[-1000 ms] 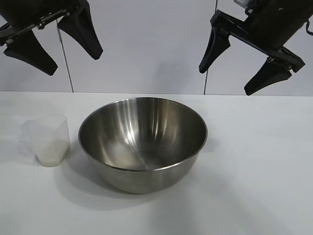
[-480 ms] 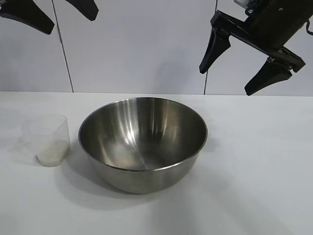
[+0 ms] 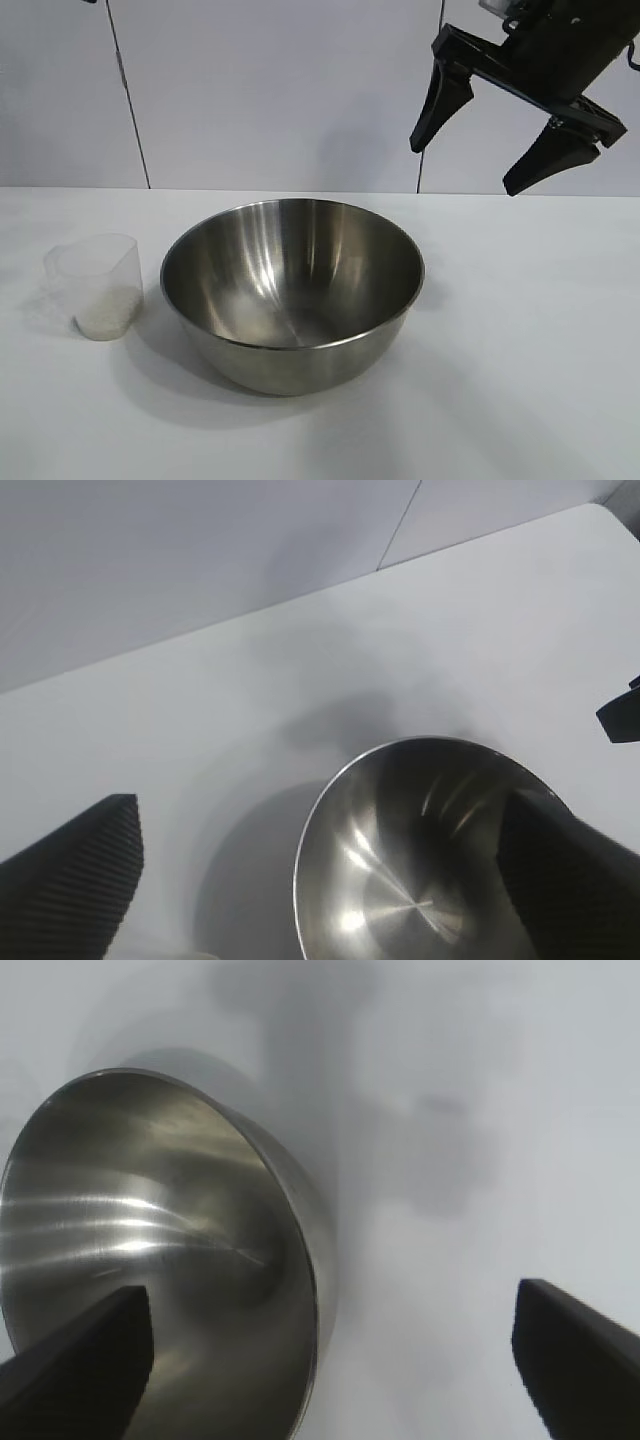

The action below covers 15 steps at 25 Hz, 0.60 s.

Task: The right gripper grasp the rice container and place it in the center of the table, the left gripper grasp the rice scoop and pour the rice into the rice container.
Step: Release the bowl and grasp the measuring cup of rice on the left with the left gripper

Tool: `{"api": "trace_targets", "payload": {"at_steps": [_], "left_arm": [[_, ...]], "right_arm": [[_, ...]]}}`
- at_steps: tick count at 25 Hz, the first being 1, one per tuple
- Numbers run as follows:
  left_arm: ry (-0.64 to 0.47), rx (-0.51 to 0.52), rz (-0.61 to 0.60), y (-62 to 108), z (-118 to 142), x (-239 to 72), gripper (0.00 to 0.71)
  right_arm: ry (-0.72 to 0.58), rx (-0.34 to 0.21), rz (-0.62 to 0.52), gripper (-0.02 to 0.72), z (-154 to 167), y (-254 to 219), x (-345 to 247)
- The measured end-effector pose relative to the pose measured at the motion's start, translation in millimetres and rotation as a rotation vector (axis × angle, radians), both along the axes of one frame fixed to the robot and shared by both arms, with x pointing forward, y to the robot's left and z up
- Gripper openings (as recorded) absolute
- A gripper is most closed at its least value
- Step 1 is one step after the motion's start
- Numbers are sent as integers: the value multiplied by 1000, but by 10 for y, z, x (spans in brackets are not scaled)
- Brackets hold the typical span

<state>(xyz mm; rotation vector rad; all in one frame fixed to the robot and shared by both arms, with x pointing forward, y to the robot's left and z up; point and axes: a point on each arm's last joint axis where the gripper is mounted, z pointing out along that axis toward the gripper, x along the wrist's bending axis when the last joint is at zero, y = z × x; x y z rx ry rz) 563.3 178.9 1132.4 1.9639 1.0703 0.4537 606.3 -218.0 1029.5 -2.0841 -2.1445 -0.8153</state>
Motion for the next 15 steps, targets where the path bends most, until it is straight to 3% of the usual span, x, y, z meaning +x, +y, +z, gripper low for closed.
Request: {"api": "trace_targets", "payload": {"at_steps": [4, 8, 15], "left_arm": [[-61, 15, 26, 78, -68, -146, 674], [-148, 51, 101, 216, -338, -335, 666], [-407, 72, 385, 586, -792, -676, 617]], "right_arm": [[0, -9, 4, 677, -3, -6, -1], [-1, -14, 5, 677, -5, -10, -1], [-3, -21, 7, 677, -7, -14, 0]]}}
